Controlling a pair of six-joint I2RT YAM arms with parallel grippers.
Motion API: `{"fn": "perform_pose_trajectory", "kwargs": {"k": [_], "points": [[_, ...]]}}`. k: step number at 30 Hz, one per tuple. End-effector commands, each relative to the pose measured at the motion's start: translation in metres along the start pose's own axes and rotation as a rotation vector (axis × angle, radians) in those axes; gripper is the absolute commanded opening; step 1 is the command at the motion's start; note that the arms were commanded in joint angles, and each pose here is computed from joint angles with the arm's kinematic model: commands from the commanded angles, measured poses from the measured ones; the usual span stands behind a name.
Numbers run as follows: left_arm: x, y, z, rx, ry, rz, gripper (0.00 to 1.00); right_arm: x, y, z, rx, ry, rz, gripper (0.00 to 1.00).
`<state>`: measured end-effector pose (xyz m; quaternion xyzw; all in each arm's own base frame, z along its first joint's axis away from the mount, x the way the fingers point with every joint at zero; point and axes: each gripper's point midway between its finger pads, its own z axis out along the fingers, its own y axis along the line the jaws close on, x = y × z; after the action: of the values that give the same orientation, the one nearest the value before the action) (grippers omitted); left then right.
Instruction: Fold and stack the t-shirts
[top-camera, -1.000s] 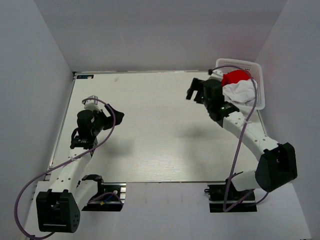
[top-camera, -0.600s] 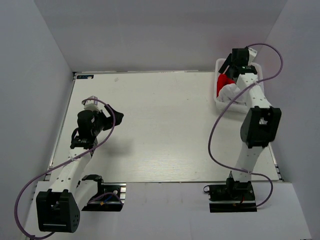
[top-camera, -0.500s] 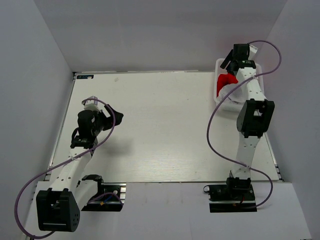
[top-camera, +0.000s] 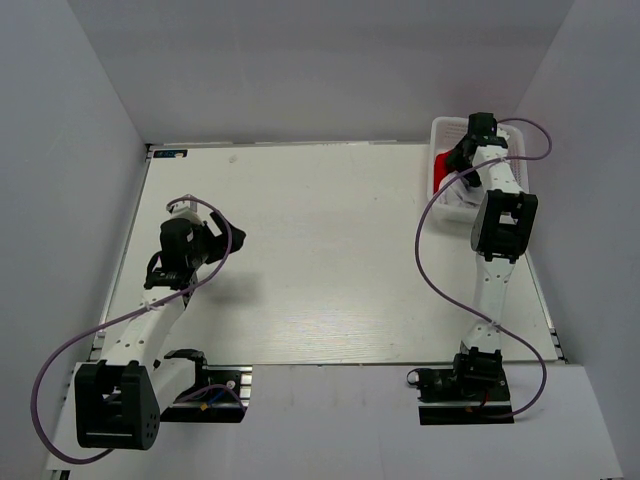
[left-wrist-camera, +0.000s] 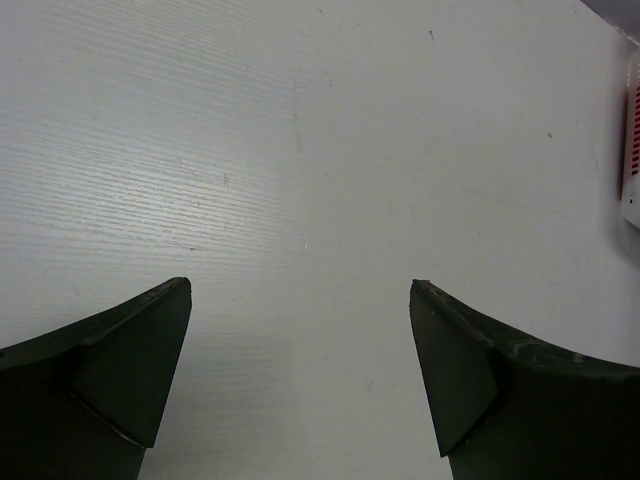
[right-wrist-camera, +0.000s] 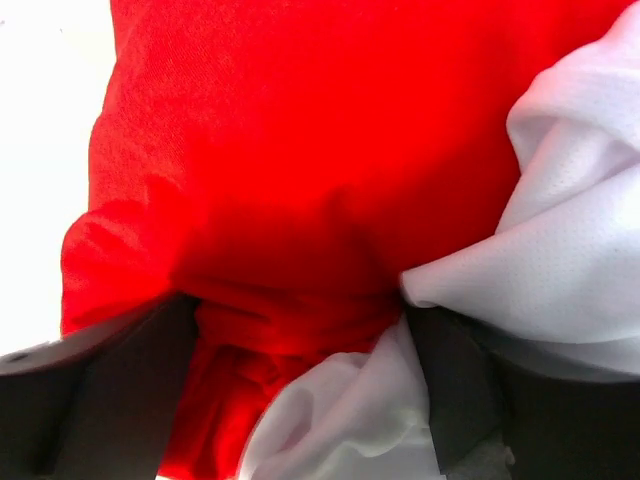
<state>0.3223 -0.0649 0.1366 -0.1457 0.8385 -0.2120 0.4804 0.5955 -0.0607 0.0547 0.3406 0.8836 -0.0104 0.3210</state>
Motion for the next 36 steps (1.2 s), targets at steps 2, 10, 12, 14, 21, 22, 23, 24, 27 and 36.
{"fn": "perform_pose_trajectory", "kwargs": {"k": [2, 10, 12, 14, 21, 22, 23, 24, 27, 36], "points": [[-0.018, -0.008, -0.001, 0.01, -0.037, 0.012, 1.0, 0.029, -0.009, 0.024, 0.004, 0.077, -0.035, 0.56], [-0.019, -0.011, -0.001, 0.022, -0.041, 0.014, 1.0, -0.035, 0.03, -0.045, -0.22, -0.113, -0.073, 0.0], [-0.019, -0.011, -0.001, 0.022, -0.041, 0.014, 1.0, -0.074, 0.036, -0.108, -0.274, -0.239, -0.11, 0.0], [-0.018, -0.012, -0.001, 0.033, -0.035, 0.014, 1.0, -0.097, 0.043, -0.16, -0.332, -0.332, -0.153, 0.0], [-0.013, -0.02, 0.0, 0.082, -0.019, 0.017, 1.0, -0.11, 0.085, -0.364, -0.738, -0.555, -0.344, 0.0], [-0.015, -0.022, 0.0, 0.095, -0.023, 0.02, 1.0, -0.104, 0.092, -0.378, -0.792, -0.557, -0.375, 0.0], [-0.015, -0.023, 0.0, 0.095, -0.023, 0.011, 1.0, -0.085, 0.108, -0.401, -0.939, -0.519, -0.441, 0.0], [-0.014, -0.024, 0.0, 0.103, -0.019, 0.011, 1.0, -0.075, 0.121, -0.428, -1.024, -0.532, -0.478, 0.0], [-0.012, -0.023, 0.002, 0.099, -0.011, 0.009, 1.0, -0.038, 0.157, -0.503, -1.307, -0.53, -0.607, 0.0], [-0.031, -0.015, -0.013, 0.033, -0.086, -0.024, 1.0, 0.054, 0.195, -0.551, -1.711, -0.374, -0.784, 0.0]]}}
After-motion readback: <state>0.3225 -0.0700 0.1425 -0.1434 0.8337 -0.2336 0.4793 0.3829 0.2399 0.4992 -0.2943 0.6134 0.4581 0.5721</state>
